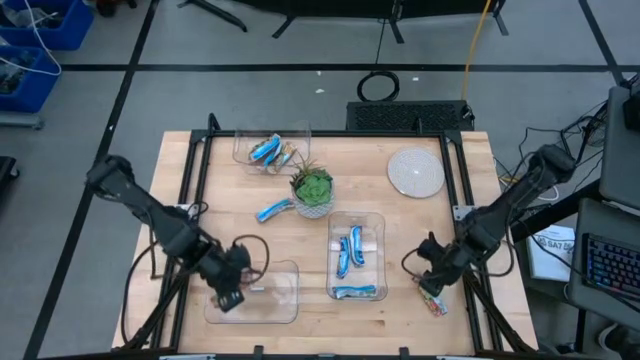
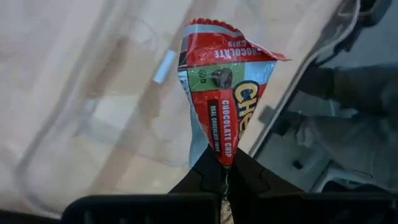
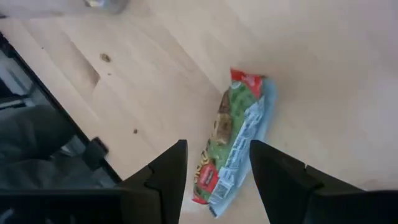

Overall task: Pick and place Granola Bars by type
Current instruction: Put the middle red granola bar into the bottom transparent bin

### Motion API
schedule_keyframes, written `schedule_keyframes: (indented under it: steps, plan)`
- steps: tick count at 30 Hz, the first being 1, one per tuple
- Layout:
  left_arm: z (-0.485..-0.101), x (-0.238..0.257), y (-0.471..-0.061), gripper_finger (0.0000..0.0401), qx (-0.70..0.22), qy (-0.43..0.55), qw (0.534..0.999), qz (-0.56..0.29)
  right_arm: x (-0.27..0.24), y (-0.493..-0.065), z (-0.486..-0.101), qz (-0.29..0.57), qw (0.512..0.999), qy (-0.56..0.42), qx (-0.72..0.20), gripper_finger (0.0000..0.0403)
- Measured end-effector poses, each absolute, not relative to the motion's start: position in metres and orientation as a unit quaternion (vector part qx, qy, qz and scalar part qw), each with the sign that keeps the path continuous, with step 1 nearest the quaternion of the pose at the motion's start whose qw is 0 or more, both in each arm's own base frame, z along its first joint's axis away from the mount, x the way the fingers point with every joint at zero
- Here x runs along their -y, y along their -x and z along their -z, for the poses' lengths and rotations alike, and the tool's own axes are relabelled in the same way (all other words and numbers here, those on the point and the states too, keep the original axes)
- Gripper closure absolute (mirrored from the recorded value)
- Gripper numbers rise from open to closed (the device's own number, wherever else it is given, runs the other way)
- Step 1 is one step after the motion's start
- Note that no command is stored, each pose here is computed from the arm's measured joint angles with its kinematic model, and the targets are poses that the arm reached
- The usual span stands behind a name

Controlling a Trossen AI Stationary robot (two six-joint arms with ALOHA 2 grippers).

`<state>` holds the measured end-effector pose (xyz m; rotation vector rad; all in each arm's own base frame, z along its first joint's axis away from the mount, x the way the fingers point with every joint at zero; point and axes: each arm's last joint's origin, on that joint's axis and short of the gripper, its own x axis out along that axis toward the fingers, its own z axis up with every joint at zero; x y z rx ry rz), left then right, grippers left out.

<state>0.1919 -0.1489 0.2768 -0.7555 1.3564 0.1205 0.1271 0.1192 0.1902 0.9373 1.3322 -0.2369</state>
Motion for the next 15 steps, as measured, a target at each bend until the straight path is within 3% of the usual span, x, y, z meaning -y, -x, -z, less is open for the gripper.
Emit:
schedule_keyframes:
  steps: [10, 15]
  plan:
    - [-0.236, 0.182, -0.202, 0.0390, -0.666, 0.274, 0.691, -0.058, -0.124, -0.116, -0.151, 0.123, 0.661, -0.455, -0.584, 0.0239]
    - [-0.225, 0.194, -0.207, 0.0345, -0.677, 0.270, 0.684, -0.041, -0.127, -0.116, -0.136, 0.125, 0.656, -0.461, -0.585, 0.0239]
